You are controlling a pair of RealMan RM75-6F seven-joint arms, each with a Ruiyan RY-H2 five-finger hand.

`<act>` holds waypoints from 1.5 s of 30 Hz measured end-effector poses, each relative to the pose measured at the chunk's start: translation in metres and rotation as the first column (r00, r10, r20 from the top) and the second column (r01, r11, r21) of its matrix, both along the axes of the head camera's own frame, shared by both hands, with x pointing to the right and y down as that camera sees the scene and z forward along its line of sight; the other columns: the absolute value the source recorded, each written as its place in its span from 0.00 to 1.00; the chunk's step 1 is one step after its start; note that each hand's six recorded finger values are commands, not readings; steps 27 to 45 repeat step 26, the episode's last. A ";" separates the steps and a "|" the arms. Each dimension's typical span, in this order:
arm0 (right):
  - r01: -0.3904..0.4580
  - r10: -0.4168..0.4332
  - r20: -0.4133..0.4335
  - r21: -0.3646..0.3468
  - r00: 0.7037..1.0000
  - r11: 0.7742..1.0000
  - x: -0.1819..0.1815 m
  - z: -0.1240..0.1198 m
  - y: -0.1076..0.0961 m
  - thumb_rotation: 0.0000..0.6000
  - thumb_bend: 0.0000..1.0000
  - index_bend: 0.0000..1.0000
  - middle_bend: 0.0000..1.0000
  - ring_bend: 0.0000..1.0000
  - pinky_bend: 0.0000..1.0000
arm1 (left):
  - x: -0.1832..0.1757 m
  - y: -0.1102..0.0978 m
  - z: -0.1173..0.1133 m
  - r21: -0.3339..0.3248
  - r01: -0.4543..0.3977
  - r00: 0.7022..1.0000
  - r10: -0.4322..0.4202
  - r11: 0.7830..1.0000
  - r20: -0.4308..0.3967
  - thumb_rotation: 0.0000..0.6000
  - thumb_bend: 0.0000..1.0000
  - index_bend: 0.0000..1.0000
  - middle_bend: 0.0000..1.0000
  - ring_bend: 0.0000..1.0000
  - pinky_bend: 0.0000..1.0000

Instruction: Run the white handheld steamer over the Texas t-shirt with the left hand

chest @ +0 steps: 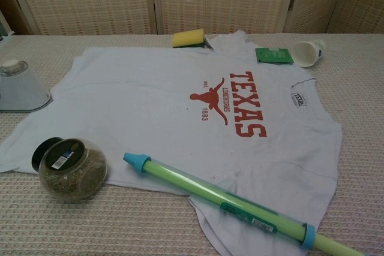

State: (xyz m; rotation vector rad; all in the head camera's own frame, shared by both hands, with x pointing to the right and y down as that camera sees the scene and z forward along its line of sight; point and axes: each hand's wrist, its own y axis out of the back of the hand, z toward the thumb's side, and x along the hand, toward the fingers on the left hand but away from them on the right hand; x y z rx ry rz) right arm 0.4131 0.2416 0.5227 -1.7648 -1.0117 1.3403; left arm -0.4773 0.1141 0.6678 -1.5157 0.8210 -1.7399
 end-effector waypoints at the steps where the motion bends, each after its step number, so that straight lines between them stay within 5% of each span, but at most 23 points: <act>1: -0.001 0.001 0.002 -0.003 1.000 1.000 0.000 0.001 0.000 1.00 0.23 0.00 0.02 0.00 0.00 | 0.002 0.004 -0.003 -0.009 -0.002 1.000 0.002 1.000 -0.014 1.00 0.25 0.11 0.13 0.13 0.19; 7: -0.004 0.004 0.016 -0.038 1.000 0.999 0.004 0.010 -0.002 1.00 0.23 0.00 0.02 0.00 0.00 | -0.004 0.028 -0.029 0.024 0.035 0.998 -0.033 0.999 -0.062 1.00 0.37 0.20 0.21 0.17 0.22; 14: 0.002 0.002 0.047 -0.084 0.999 0.996 0.009 0.026 -0.008 1.00 0.23 0.00 0.02 0.00 0.00 | -0.018 0.058 -0.065 0.160 0.107 0.991 -0.092 0.981 -0.096 1.00 0.17 0.17 0.18 0.14 0.20; 18: 0.016 -0.010 0.072 -0.093 0.997 0.996 0.005 0.029 -0.011 1.00 0.23 0.00 0.02 0.00 0.00 | -0.020 0.079 -0.083 0.226 0.114 0.989 -0.089 0.967 -0.114 1.00 0.16 0.15 0.16 0.13 0.19; 26: -0.004 0.006 0.059 -0.034 0.998 0.999 0.003 0.017 -0.008 1.00 0.23 0.00 0.02 0.00 0.00 | -0.011 0.128 -0.102 0.185 0.094 0.985 -0.064 0.978 -0.160 1.00 0.16 0.15 0.16 0.13 0.18; 45: -0.004 0.006 0.059 -0.034 0.998 0.999 0.003 0.017 -0.008 1.00 0.23 0.00 0.02 0.00 0.00 | -0.011 0.128 -0.102 0.185 0.094 0.985 -0.064 0.978 -0.160 1.00 0.16 0.15 0.16 0.13 0.18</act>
